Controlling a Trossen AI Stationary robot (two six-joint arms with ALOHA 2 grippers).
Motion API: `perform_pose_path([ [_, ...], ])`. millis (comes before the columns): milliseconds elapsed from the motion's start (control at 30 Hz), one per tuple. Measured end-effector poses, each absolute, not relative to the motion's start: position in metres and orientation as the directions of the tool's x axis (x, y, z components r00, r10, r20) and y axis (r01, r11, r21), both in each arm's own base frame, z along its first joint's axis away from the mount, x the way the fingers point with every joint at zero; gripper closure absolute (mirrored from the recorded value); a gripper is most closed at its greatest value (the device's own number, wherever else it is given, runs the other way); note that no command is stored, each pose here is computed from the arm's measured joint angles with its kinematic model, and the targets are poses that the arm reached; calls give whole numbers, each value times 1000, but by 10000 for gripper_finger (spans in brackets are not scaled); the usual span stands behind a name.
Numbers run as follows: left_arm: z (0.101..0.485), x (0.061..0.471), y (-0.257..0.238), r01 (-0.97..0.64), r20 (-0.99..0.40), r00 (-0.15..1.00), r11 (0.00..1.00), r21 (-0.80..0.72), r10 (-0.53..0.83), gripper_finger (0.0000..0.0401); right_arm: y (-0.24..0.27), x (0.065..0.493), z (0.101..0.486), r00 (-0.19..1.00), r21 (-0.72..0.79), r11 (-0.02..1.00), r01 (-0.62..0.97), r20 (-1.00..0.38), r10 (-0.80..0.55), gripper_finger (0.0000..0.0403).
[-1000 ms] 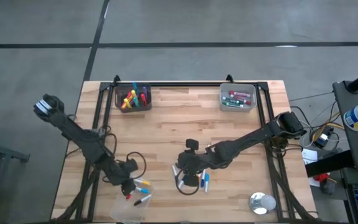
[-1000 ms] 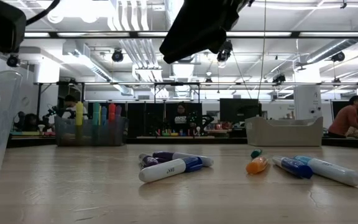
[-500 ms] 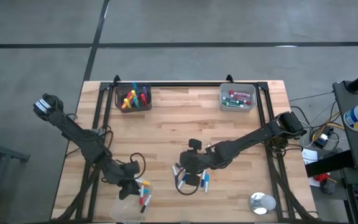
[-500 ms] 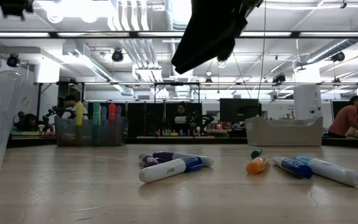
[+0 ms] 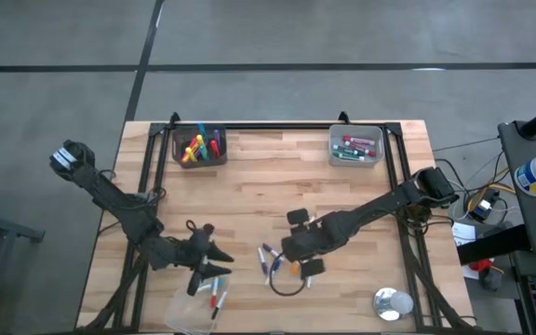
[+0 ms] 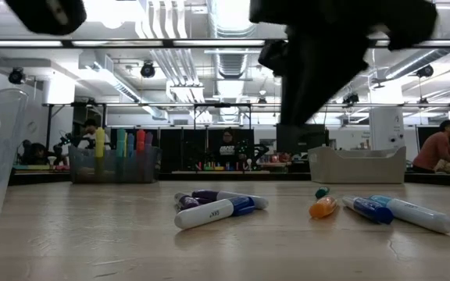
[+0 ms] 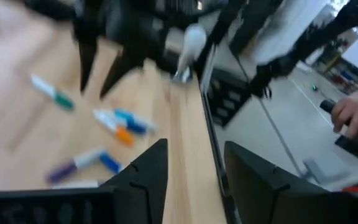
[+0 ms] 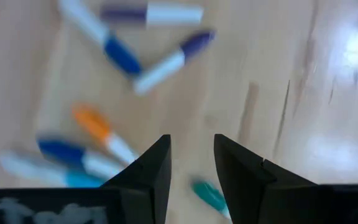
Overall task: Pick & Place Markers
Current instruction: Put the green and white highlighter pen into the transparent bin
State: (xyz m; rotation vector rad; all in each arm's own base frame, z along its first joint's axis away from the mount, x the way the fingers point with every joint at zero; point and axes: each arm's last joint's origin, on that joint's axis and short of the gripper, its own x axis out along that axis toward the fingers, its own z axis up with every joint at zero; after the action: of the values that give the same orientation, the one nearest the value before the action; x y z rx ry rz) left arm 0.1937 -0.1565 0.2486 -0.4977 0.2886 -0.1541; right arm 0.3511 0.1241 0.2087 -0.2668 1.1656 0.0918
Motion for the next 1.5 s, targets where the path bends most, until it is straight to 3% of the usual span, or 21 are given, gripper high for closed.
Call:
perform_pose_path([
  [133, 256, 196, -156, 79, -156, 974, 894, -440, -163, 253, 119, 345, 206, 325, -230, 906, -356, -939, -110, 295],
  [367, 256, 196, -156, 83, -151, 976, 910, -405, -157, 253, 111, 337, 194, 256, -272, 825, -495, -953, -161, 302],
  [533, 256, 196, -156, 83, -152, 976, 911, -404, -157, 253, 100, 330, 181, 198, -266, 768, -582, -963, -183, 286],
  [900, 256, 196, -155, 88, -154, 976, 922, -376, -156, 253, 64, 326, 160, 134, -245, 784, -570, -969, -206, 257],
  [1067, 256, 196, -155, 88, -155, 976, 922, -376, -156, 253, 59, 328, 150, 180, -261, 777, -573, -965, -191, 266],
  [1300, 256, 196, -155, 88, -155, 976, 922, -377, -156, 253, 58, 319, 138, 153, -206, 798, -566, -978, -143, 284],
  [1500, 255, 196, -155, 87, -155, 976, 923, -376, -155, 253, 58, 317, 135, 152, -161, 868, -471, -983, -100, 313],
])
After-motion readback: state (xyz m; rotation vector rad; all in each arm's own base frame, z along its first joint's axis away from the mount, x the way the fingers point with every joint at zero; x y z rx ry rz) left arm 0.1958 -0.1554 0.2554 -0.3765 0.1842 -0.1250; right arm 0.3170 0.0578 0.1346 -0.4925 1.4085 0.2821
